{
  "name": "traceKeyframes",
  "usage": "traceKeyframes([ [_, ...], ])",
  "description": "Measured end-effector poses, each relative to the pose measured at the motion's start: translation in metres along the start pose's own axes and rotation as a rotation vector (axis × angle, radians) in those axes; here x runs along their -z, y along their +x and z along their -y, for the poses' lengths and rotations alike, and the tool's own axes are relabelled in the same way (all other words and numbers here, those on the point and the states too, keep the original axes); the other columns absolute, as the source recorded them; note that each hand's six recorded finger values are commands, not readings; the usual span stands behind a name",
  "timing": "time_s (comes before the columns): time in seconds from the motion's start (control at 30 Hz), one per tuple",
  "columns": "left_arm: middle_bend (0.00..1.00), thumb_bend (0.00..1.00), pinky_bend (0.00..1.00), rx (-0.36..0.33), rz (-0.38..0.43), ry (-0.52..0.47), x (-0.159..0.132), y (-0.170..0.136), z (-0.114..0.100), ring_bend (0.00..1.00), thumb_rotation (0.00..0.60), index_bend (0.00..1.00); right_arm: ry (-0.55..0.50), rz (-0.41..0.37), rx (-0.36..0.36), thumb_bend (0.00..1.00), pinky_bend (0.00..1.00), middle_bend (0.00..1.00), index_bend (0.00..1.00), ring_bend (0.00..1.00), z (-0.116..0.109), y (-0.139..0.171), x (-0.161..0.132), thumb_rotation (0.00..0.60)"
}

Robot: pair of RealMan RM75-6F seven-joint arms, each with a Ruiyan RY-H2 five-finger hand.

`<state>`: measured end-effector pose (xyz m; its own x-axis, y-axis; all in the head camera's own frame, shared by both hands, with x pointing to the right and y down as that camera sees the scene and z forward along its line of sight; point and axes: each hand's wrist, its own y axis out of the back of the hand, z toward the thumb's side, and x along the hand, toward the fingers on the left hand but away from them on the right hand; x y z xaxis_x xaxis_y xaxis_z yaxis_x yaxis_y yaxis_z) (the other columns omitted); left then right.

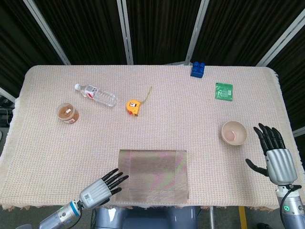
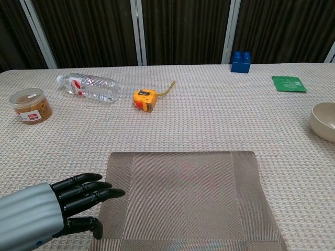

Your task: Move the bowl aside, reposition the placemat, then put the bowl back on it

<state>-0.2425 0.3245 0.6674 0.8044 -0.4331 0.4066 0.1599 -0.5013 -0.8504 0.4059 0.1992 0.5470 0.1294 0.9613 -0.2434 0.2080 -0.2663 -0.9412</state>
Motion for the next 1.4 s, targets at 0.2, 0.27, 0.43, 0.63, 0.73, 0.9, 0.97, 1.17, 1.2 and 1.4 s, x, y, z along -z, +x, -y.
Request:
traceKeyframes([
  [0.2,0.00,0.30,0.00,0.008,0.026,-0.014,-0.008,0.008,0.006,0.00,0.600,0.35,0.002,0.005,-0.006,0.08,0.00,0.00,0.00,0.00,0.002,0.000,0.001,0.600],
  [0.27,0.00,0.31,0.00,0.013,0.030,-0.018,-0.010,0.010,0.008,0.00,0.600,0.35,0.004,0.005,-0.007,0.08,0.00,0.00,0.00,0.00,0.002,0.000,0.001,0.600],
  [0.43,0.00,0.35,0.00,0.022,0.039,-0.020,-0.013,0.015,0.011,0.00,0.600,0.35,0.003,0.007,-0.005,0.08,0.00,0.00,0.00,0.00,0.002,-0.001,0.002,0.600],
  [0.63,0.00,0.43,0.00,0.027,0.036,-0.017,-0.014,0.018,0.013,0.00,0.600,0.37,-0.001,0.010,-0.004,0.08,0.00,0.00,0.00,0.00,0.001,0.000,0.004,0.600],
  [0.73,0.00,0.46,0.00,0.032,0.037,-0.022,-0.015,0.019,0.014,0.00,0.600,0.39,-0.002,0.010,-0.003,0.08,0.00,0.00,0.00,0.00,0.000,0.000,0.004,0.600],
  [0.9,0.00,0.48,0.00,0.034,0.041,-0.024,-0.017,0.020,0.014,0.00,0.600,0.40,-0.004,0.010,-0.005,0.08,0.00,0.00,0.00,0.00,0.000,0.000,0.004,0.600],
  [0.97,0.00,0.48,0.00,0.034,0.043,-0.027,-0.017,0.020,0.014,0.00,0.600,0.41,-0.004,0.009,-0.005,0.08,0.00,0.00,0.00,0.00,0.001,0.000,0.004,0.600],
  [1.17,0.00,0.53,0.00,0.033,0.044,-0.033,-0.018,0.019,0.013,0.00,0.600,0.48,-0.006,0.008,-0.005,0.08,0.00,0.00,0.00,0.00,0.000,0.000,0.003,0.600],
  [1.2,0.00,0.54,0.00,0.033,0.043,-0.033,-0.018,0.020,0.013,0.00,0.600,0.50,-0.007,0.008,-0.005,0.08,0.00,0.00,0.00,0.00,0.000,0.000,0.003,0.600],
  [1.4,0.00,0.55,0.00,0.049,0.039,-0.044,-0.017,0.024,0.015,0.00,0.600,0.58,-0.024,0.007,0.000,0.08,0.00,0.00,0.00,0.00,0.000,-0.001,0.003,0.600],
])
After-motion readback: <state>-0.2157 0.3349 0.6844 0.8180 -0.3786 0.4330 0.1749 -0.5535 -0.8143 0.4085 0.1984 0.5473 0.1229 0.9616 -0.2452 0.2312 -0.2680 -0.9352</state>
